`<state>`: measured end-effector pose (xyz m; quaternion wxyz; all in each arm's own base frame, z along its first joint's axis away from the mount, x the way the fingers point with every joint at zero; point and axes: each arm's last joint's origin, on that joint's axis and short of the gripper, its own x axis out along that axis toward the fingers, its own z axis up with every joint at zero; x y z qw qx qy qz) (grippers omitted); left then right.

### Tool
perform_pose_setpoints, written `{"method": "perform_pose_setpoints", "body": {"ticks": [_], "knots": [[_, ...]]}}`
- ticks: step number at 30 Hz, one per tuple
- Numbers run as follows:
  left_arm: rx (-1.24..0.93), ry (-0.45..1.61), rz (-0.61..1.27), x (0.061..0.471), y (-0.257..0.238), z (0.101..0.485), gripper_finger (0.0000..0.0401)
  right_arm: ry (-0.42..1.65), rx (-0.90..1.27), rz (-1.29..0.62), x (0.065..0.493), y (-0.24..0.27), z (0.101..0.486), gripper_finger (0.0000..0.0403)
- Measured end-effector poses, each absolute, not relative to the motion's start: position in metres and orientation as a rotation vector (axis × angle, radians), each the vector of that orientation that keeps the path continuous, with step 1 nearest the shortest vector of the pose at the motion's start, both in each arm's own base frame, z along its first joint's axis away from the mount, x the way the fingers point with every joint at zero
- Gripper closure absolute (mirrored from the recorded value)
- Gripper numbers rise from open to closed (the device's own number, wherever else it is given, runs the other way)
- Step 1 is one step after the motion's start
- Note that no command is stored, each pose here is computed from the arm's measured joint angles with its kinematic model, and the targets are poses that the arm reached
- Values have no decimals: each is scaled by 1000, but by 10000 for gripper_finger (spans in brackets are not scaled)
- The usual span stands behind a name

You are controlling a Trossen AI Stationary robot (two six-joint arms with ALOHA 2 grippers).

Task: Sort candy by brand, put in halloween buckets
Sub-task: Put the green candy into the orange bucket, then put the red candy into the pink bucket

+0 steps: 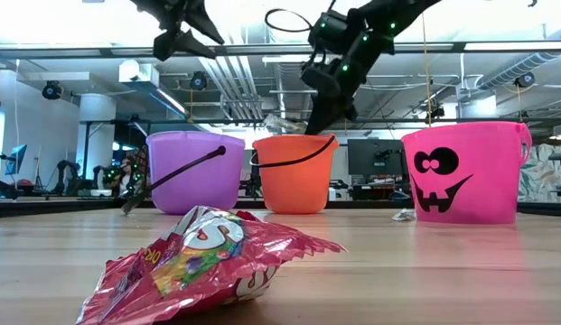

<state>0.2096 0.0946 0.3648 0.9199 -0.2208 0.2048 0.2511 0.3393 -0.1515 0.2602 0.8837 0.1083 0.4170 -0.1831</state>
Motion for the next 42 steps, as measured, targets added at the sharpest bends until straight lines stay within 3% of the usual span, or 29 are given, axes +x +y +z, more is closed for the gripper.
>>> {"method": "perform_pose_setpoints", "body": {"ticks": [18,26,35,42], "knots": [[-514,524,336,228,50,356,245,860,221,-395,340,-159,256,330],[-520,653,96,245,12,343,245,772,199,-395,318,-149,297,317],[-382,905,-100,284,-61,292,241,614,197,-382,276,-128,356,307],[-293,1055,-187,312,-119,231,237,553,199,-388,261,-120,372,295]]}}
